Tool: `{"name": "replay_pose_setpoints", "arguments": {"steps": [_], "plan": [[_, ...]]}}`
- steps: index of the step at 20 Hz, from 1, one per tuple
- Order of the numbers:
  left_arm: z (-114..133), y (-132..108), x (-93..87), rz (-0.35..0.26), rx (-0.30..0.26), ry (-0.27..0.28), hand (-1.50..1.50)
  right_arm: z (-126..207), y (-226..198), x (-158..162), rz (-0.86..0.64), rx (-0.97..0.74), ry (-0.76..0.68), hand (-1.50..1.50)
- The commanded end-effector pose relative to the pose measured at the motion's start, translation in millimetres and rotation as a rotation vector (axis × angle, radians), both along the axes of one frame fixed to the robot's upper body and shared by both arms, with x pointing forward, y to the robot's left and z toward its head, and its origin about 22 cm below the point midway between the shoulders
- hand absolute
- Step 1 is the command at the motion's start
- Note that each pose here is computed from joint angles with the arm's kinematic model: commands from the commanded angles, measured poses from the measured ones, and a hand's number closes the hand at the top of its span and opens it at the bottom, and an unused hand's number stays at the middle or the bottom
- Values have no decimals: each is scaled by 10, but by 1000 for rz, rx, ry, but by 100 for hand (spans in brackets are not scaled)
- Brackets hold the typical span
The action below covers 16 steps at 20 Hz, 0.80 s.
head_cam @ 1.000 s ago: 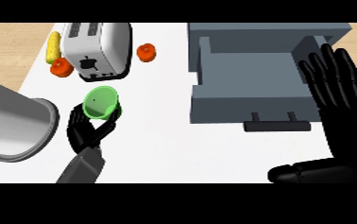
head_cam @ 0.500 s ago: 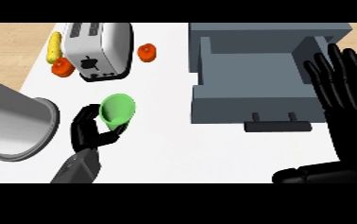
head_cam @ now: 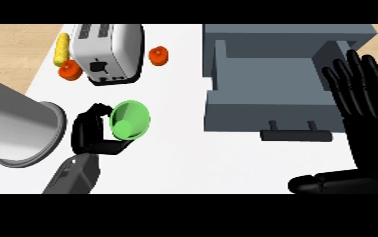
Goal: Pick up the cup, place it into the drawer and close the drawer
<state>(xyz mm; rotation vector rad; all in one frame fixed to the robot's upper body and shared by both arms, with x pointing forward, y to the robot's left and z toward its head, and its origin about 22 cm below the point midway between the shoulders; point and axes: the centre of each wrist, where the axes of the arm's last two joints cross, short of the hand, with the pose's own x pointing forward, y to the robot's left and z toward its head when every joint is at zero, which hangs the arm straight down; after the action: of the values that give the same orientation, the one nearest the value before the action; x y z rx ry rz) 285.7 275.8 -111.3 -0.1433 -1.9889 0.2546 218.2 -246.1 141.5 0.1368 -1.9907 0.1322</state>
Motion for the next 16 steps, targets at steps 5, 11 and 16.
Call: {"name": "replay_pose_setpoints", "arguments": {"steps": [5,11,16], "plan": [[740,-352,159,-199,4,-107,150,-34,-18,-29,5,1,7,-150],[1463,-650,352,-247,-22,-130,150,-177,125,-42,-6,11,7,-150],[1853,-1014,437,-228,-2,-147,150,6,14,39,-9,-18,6,-150]]}}
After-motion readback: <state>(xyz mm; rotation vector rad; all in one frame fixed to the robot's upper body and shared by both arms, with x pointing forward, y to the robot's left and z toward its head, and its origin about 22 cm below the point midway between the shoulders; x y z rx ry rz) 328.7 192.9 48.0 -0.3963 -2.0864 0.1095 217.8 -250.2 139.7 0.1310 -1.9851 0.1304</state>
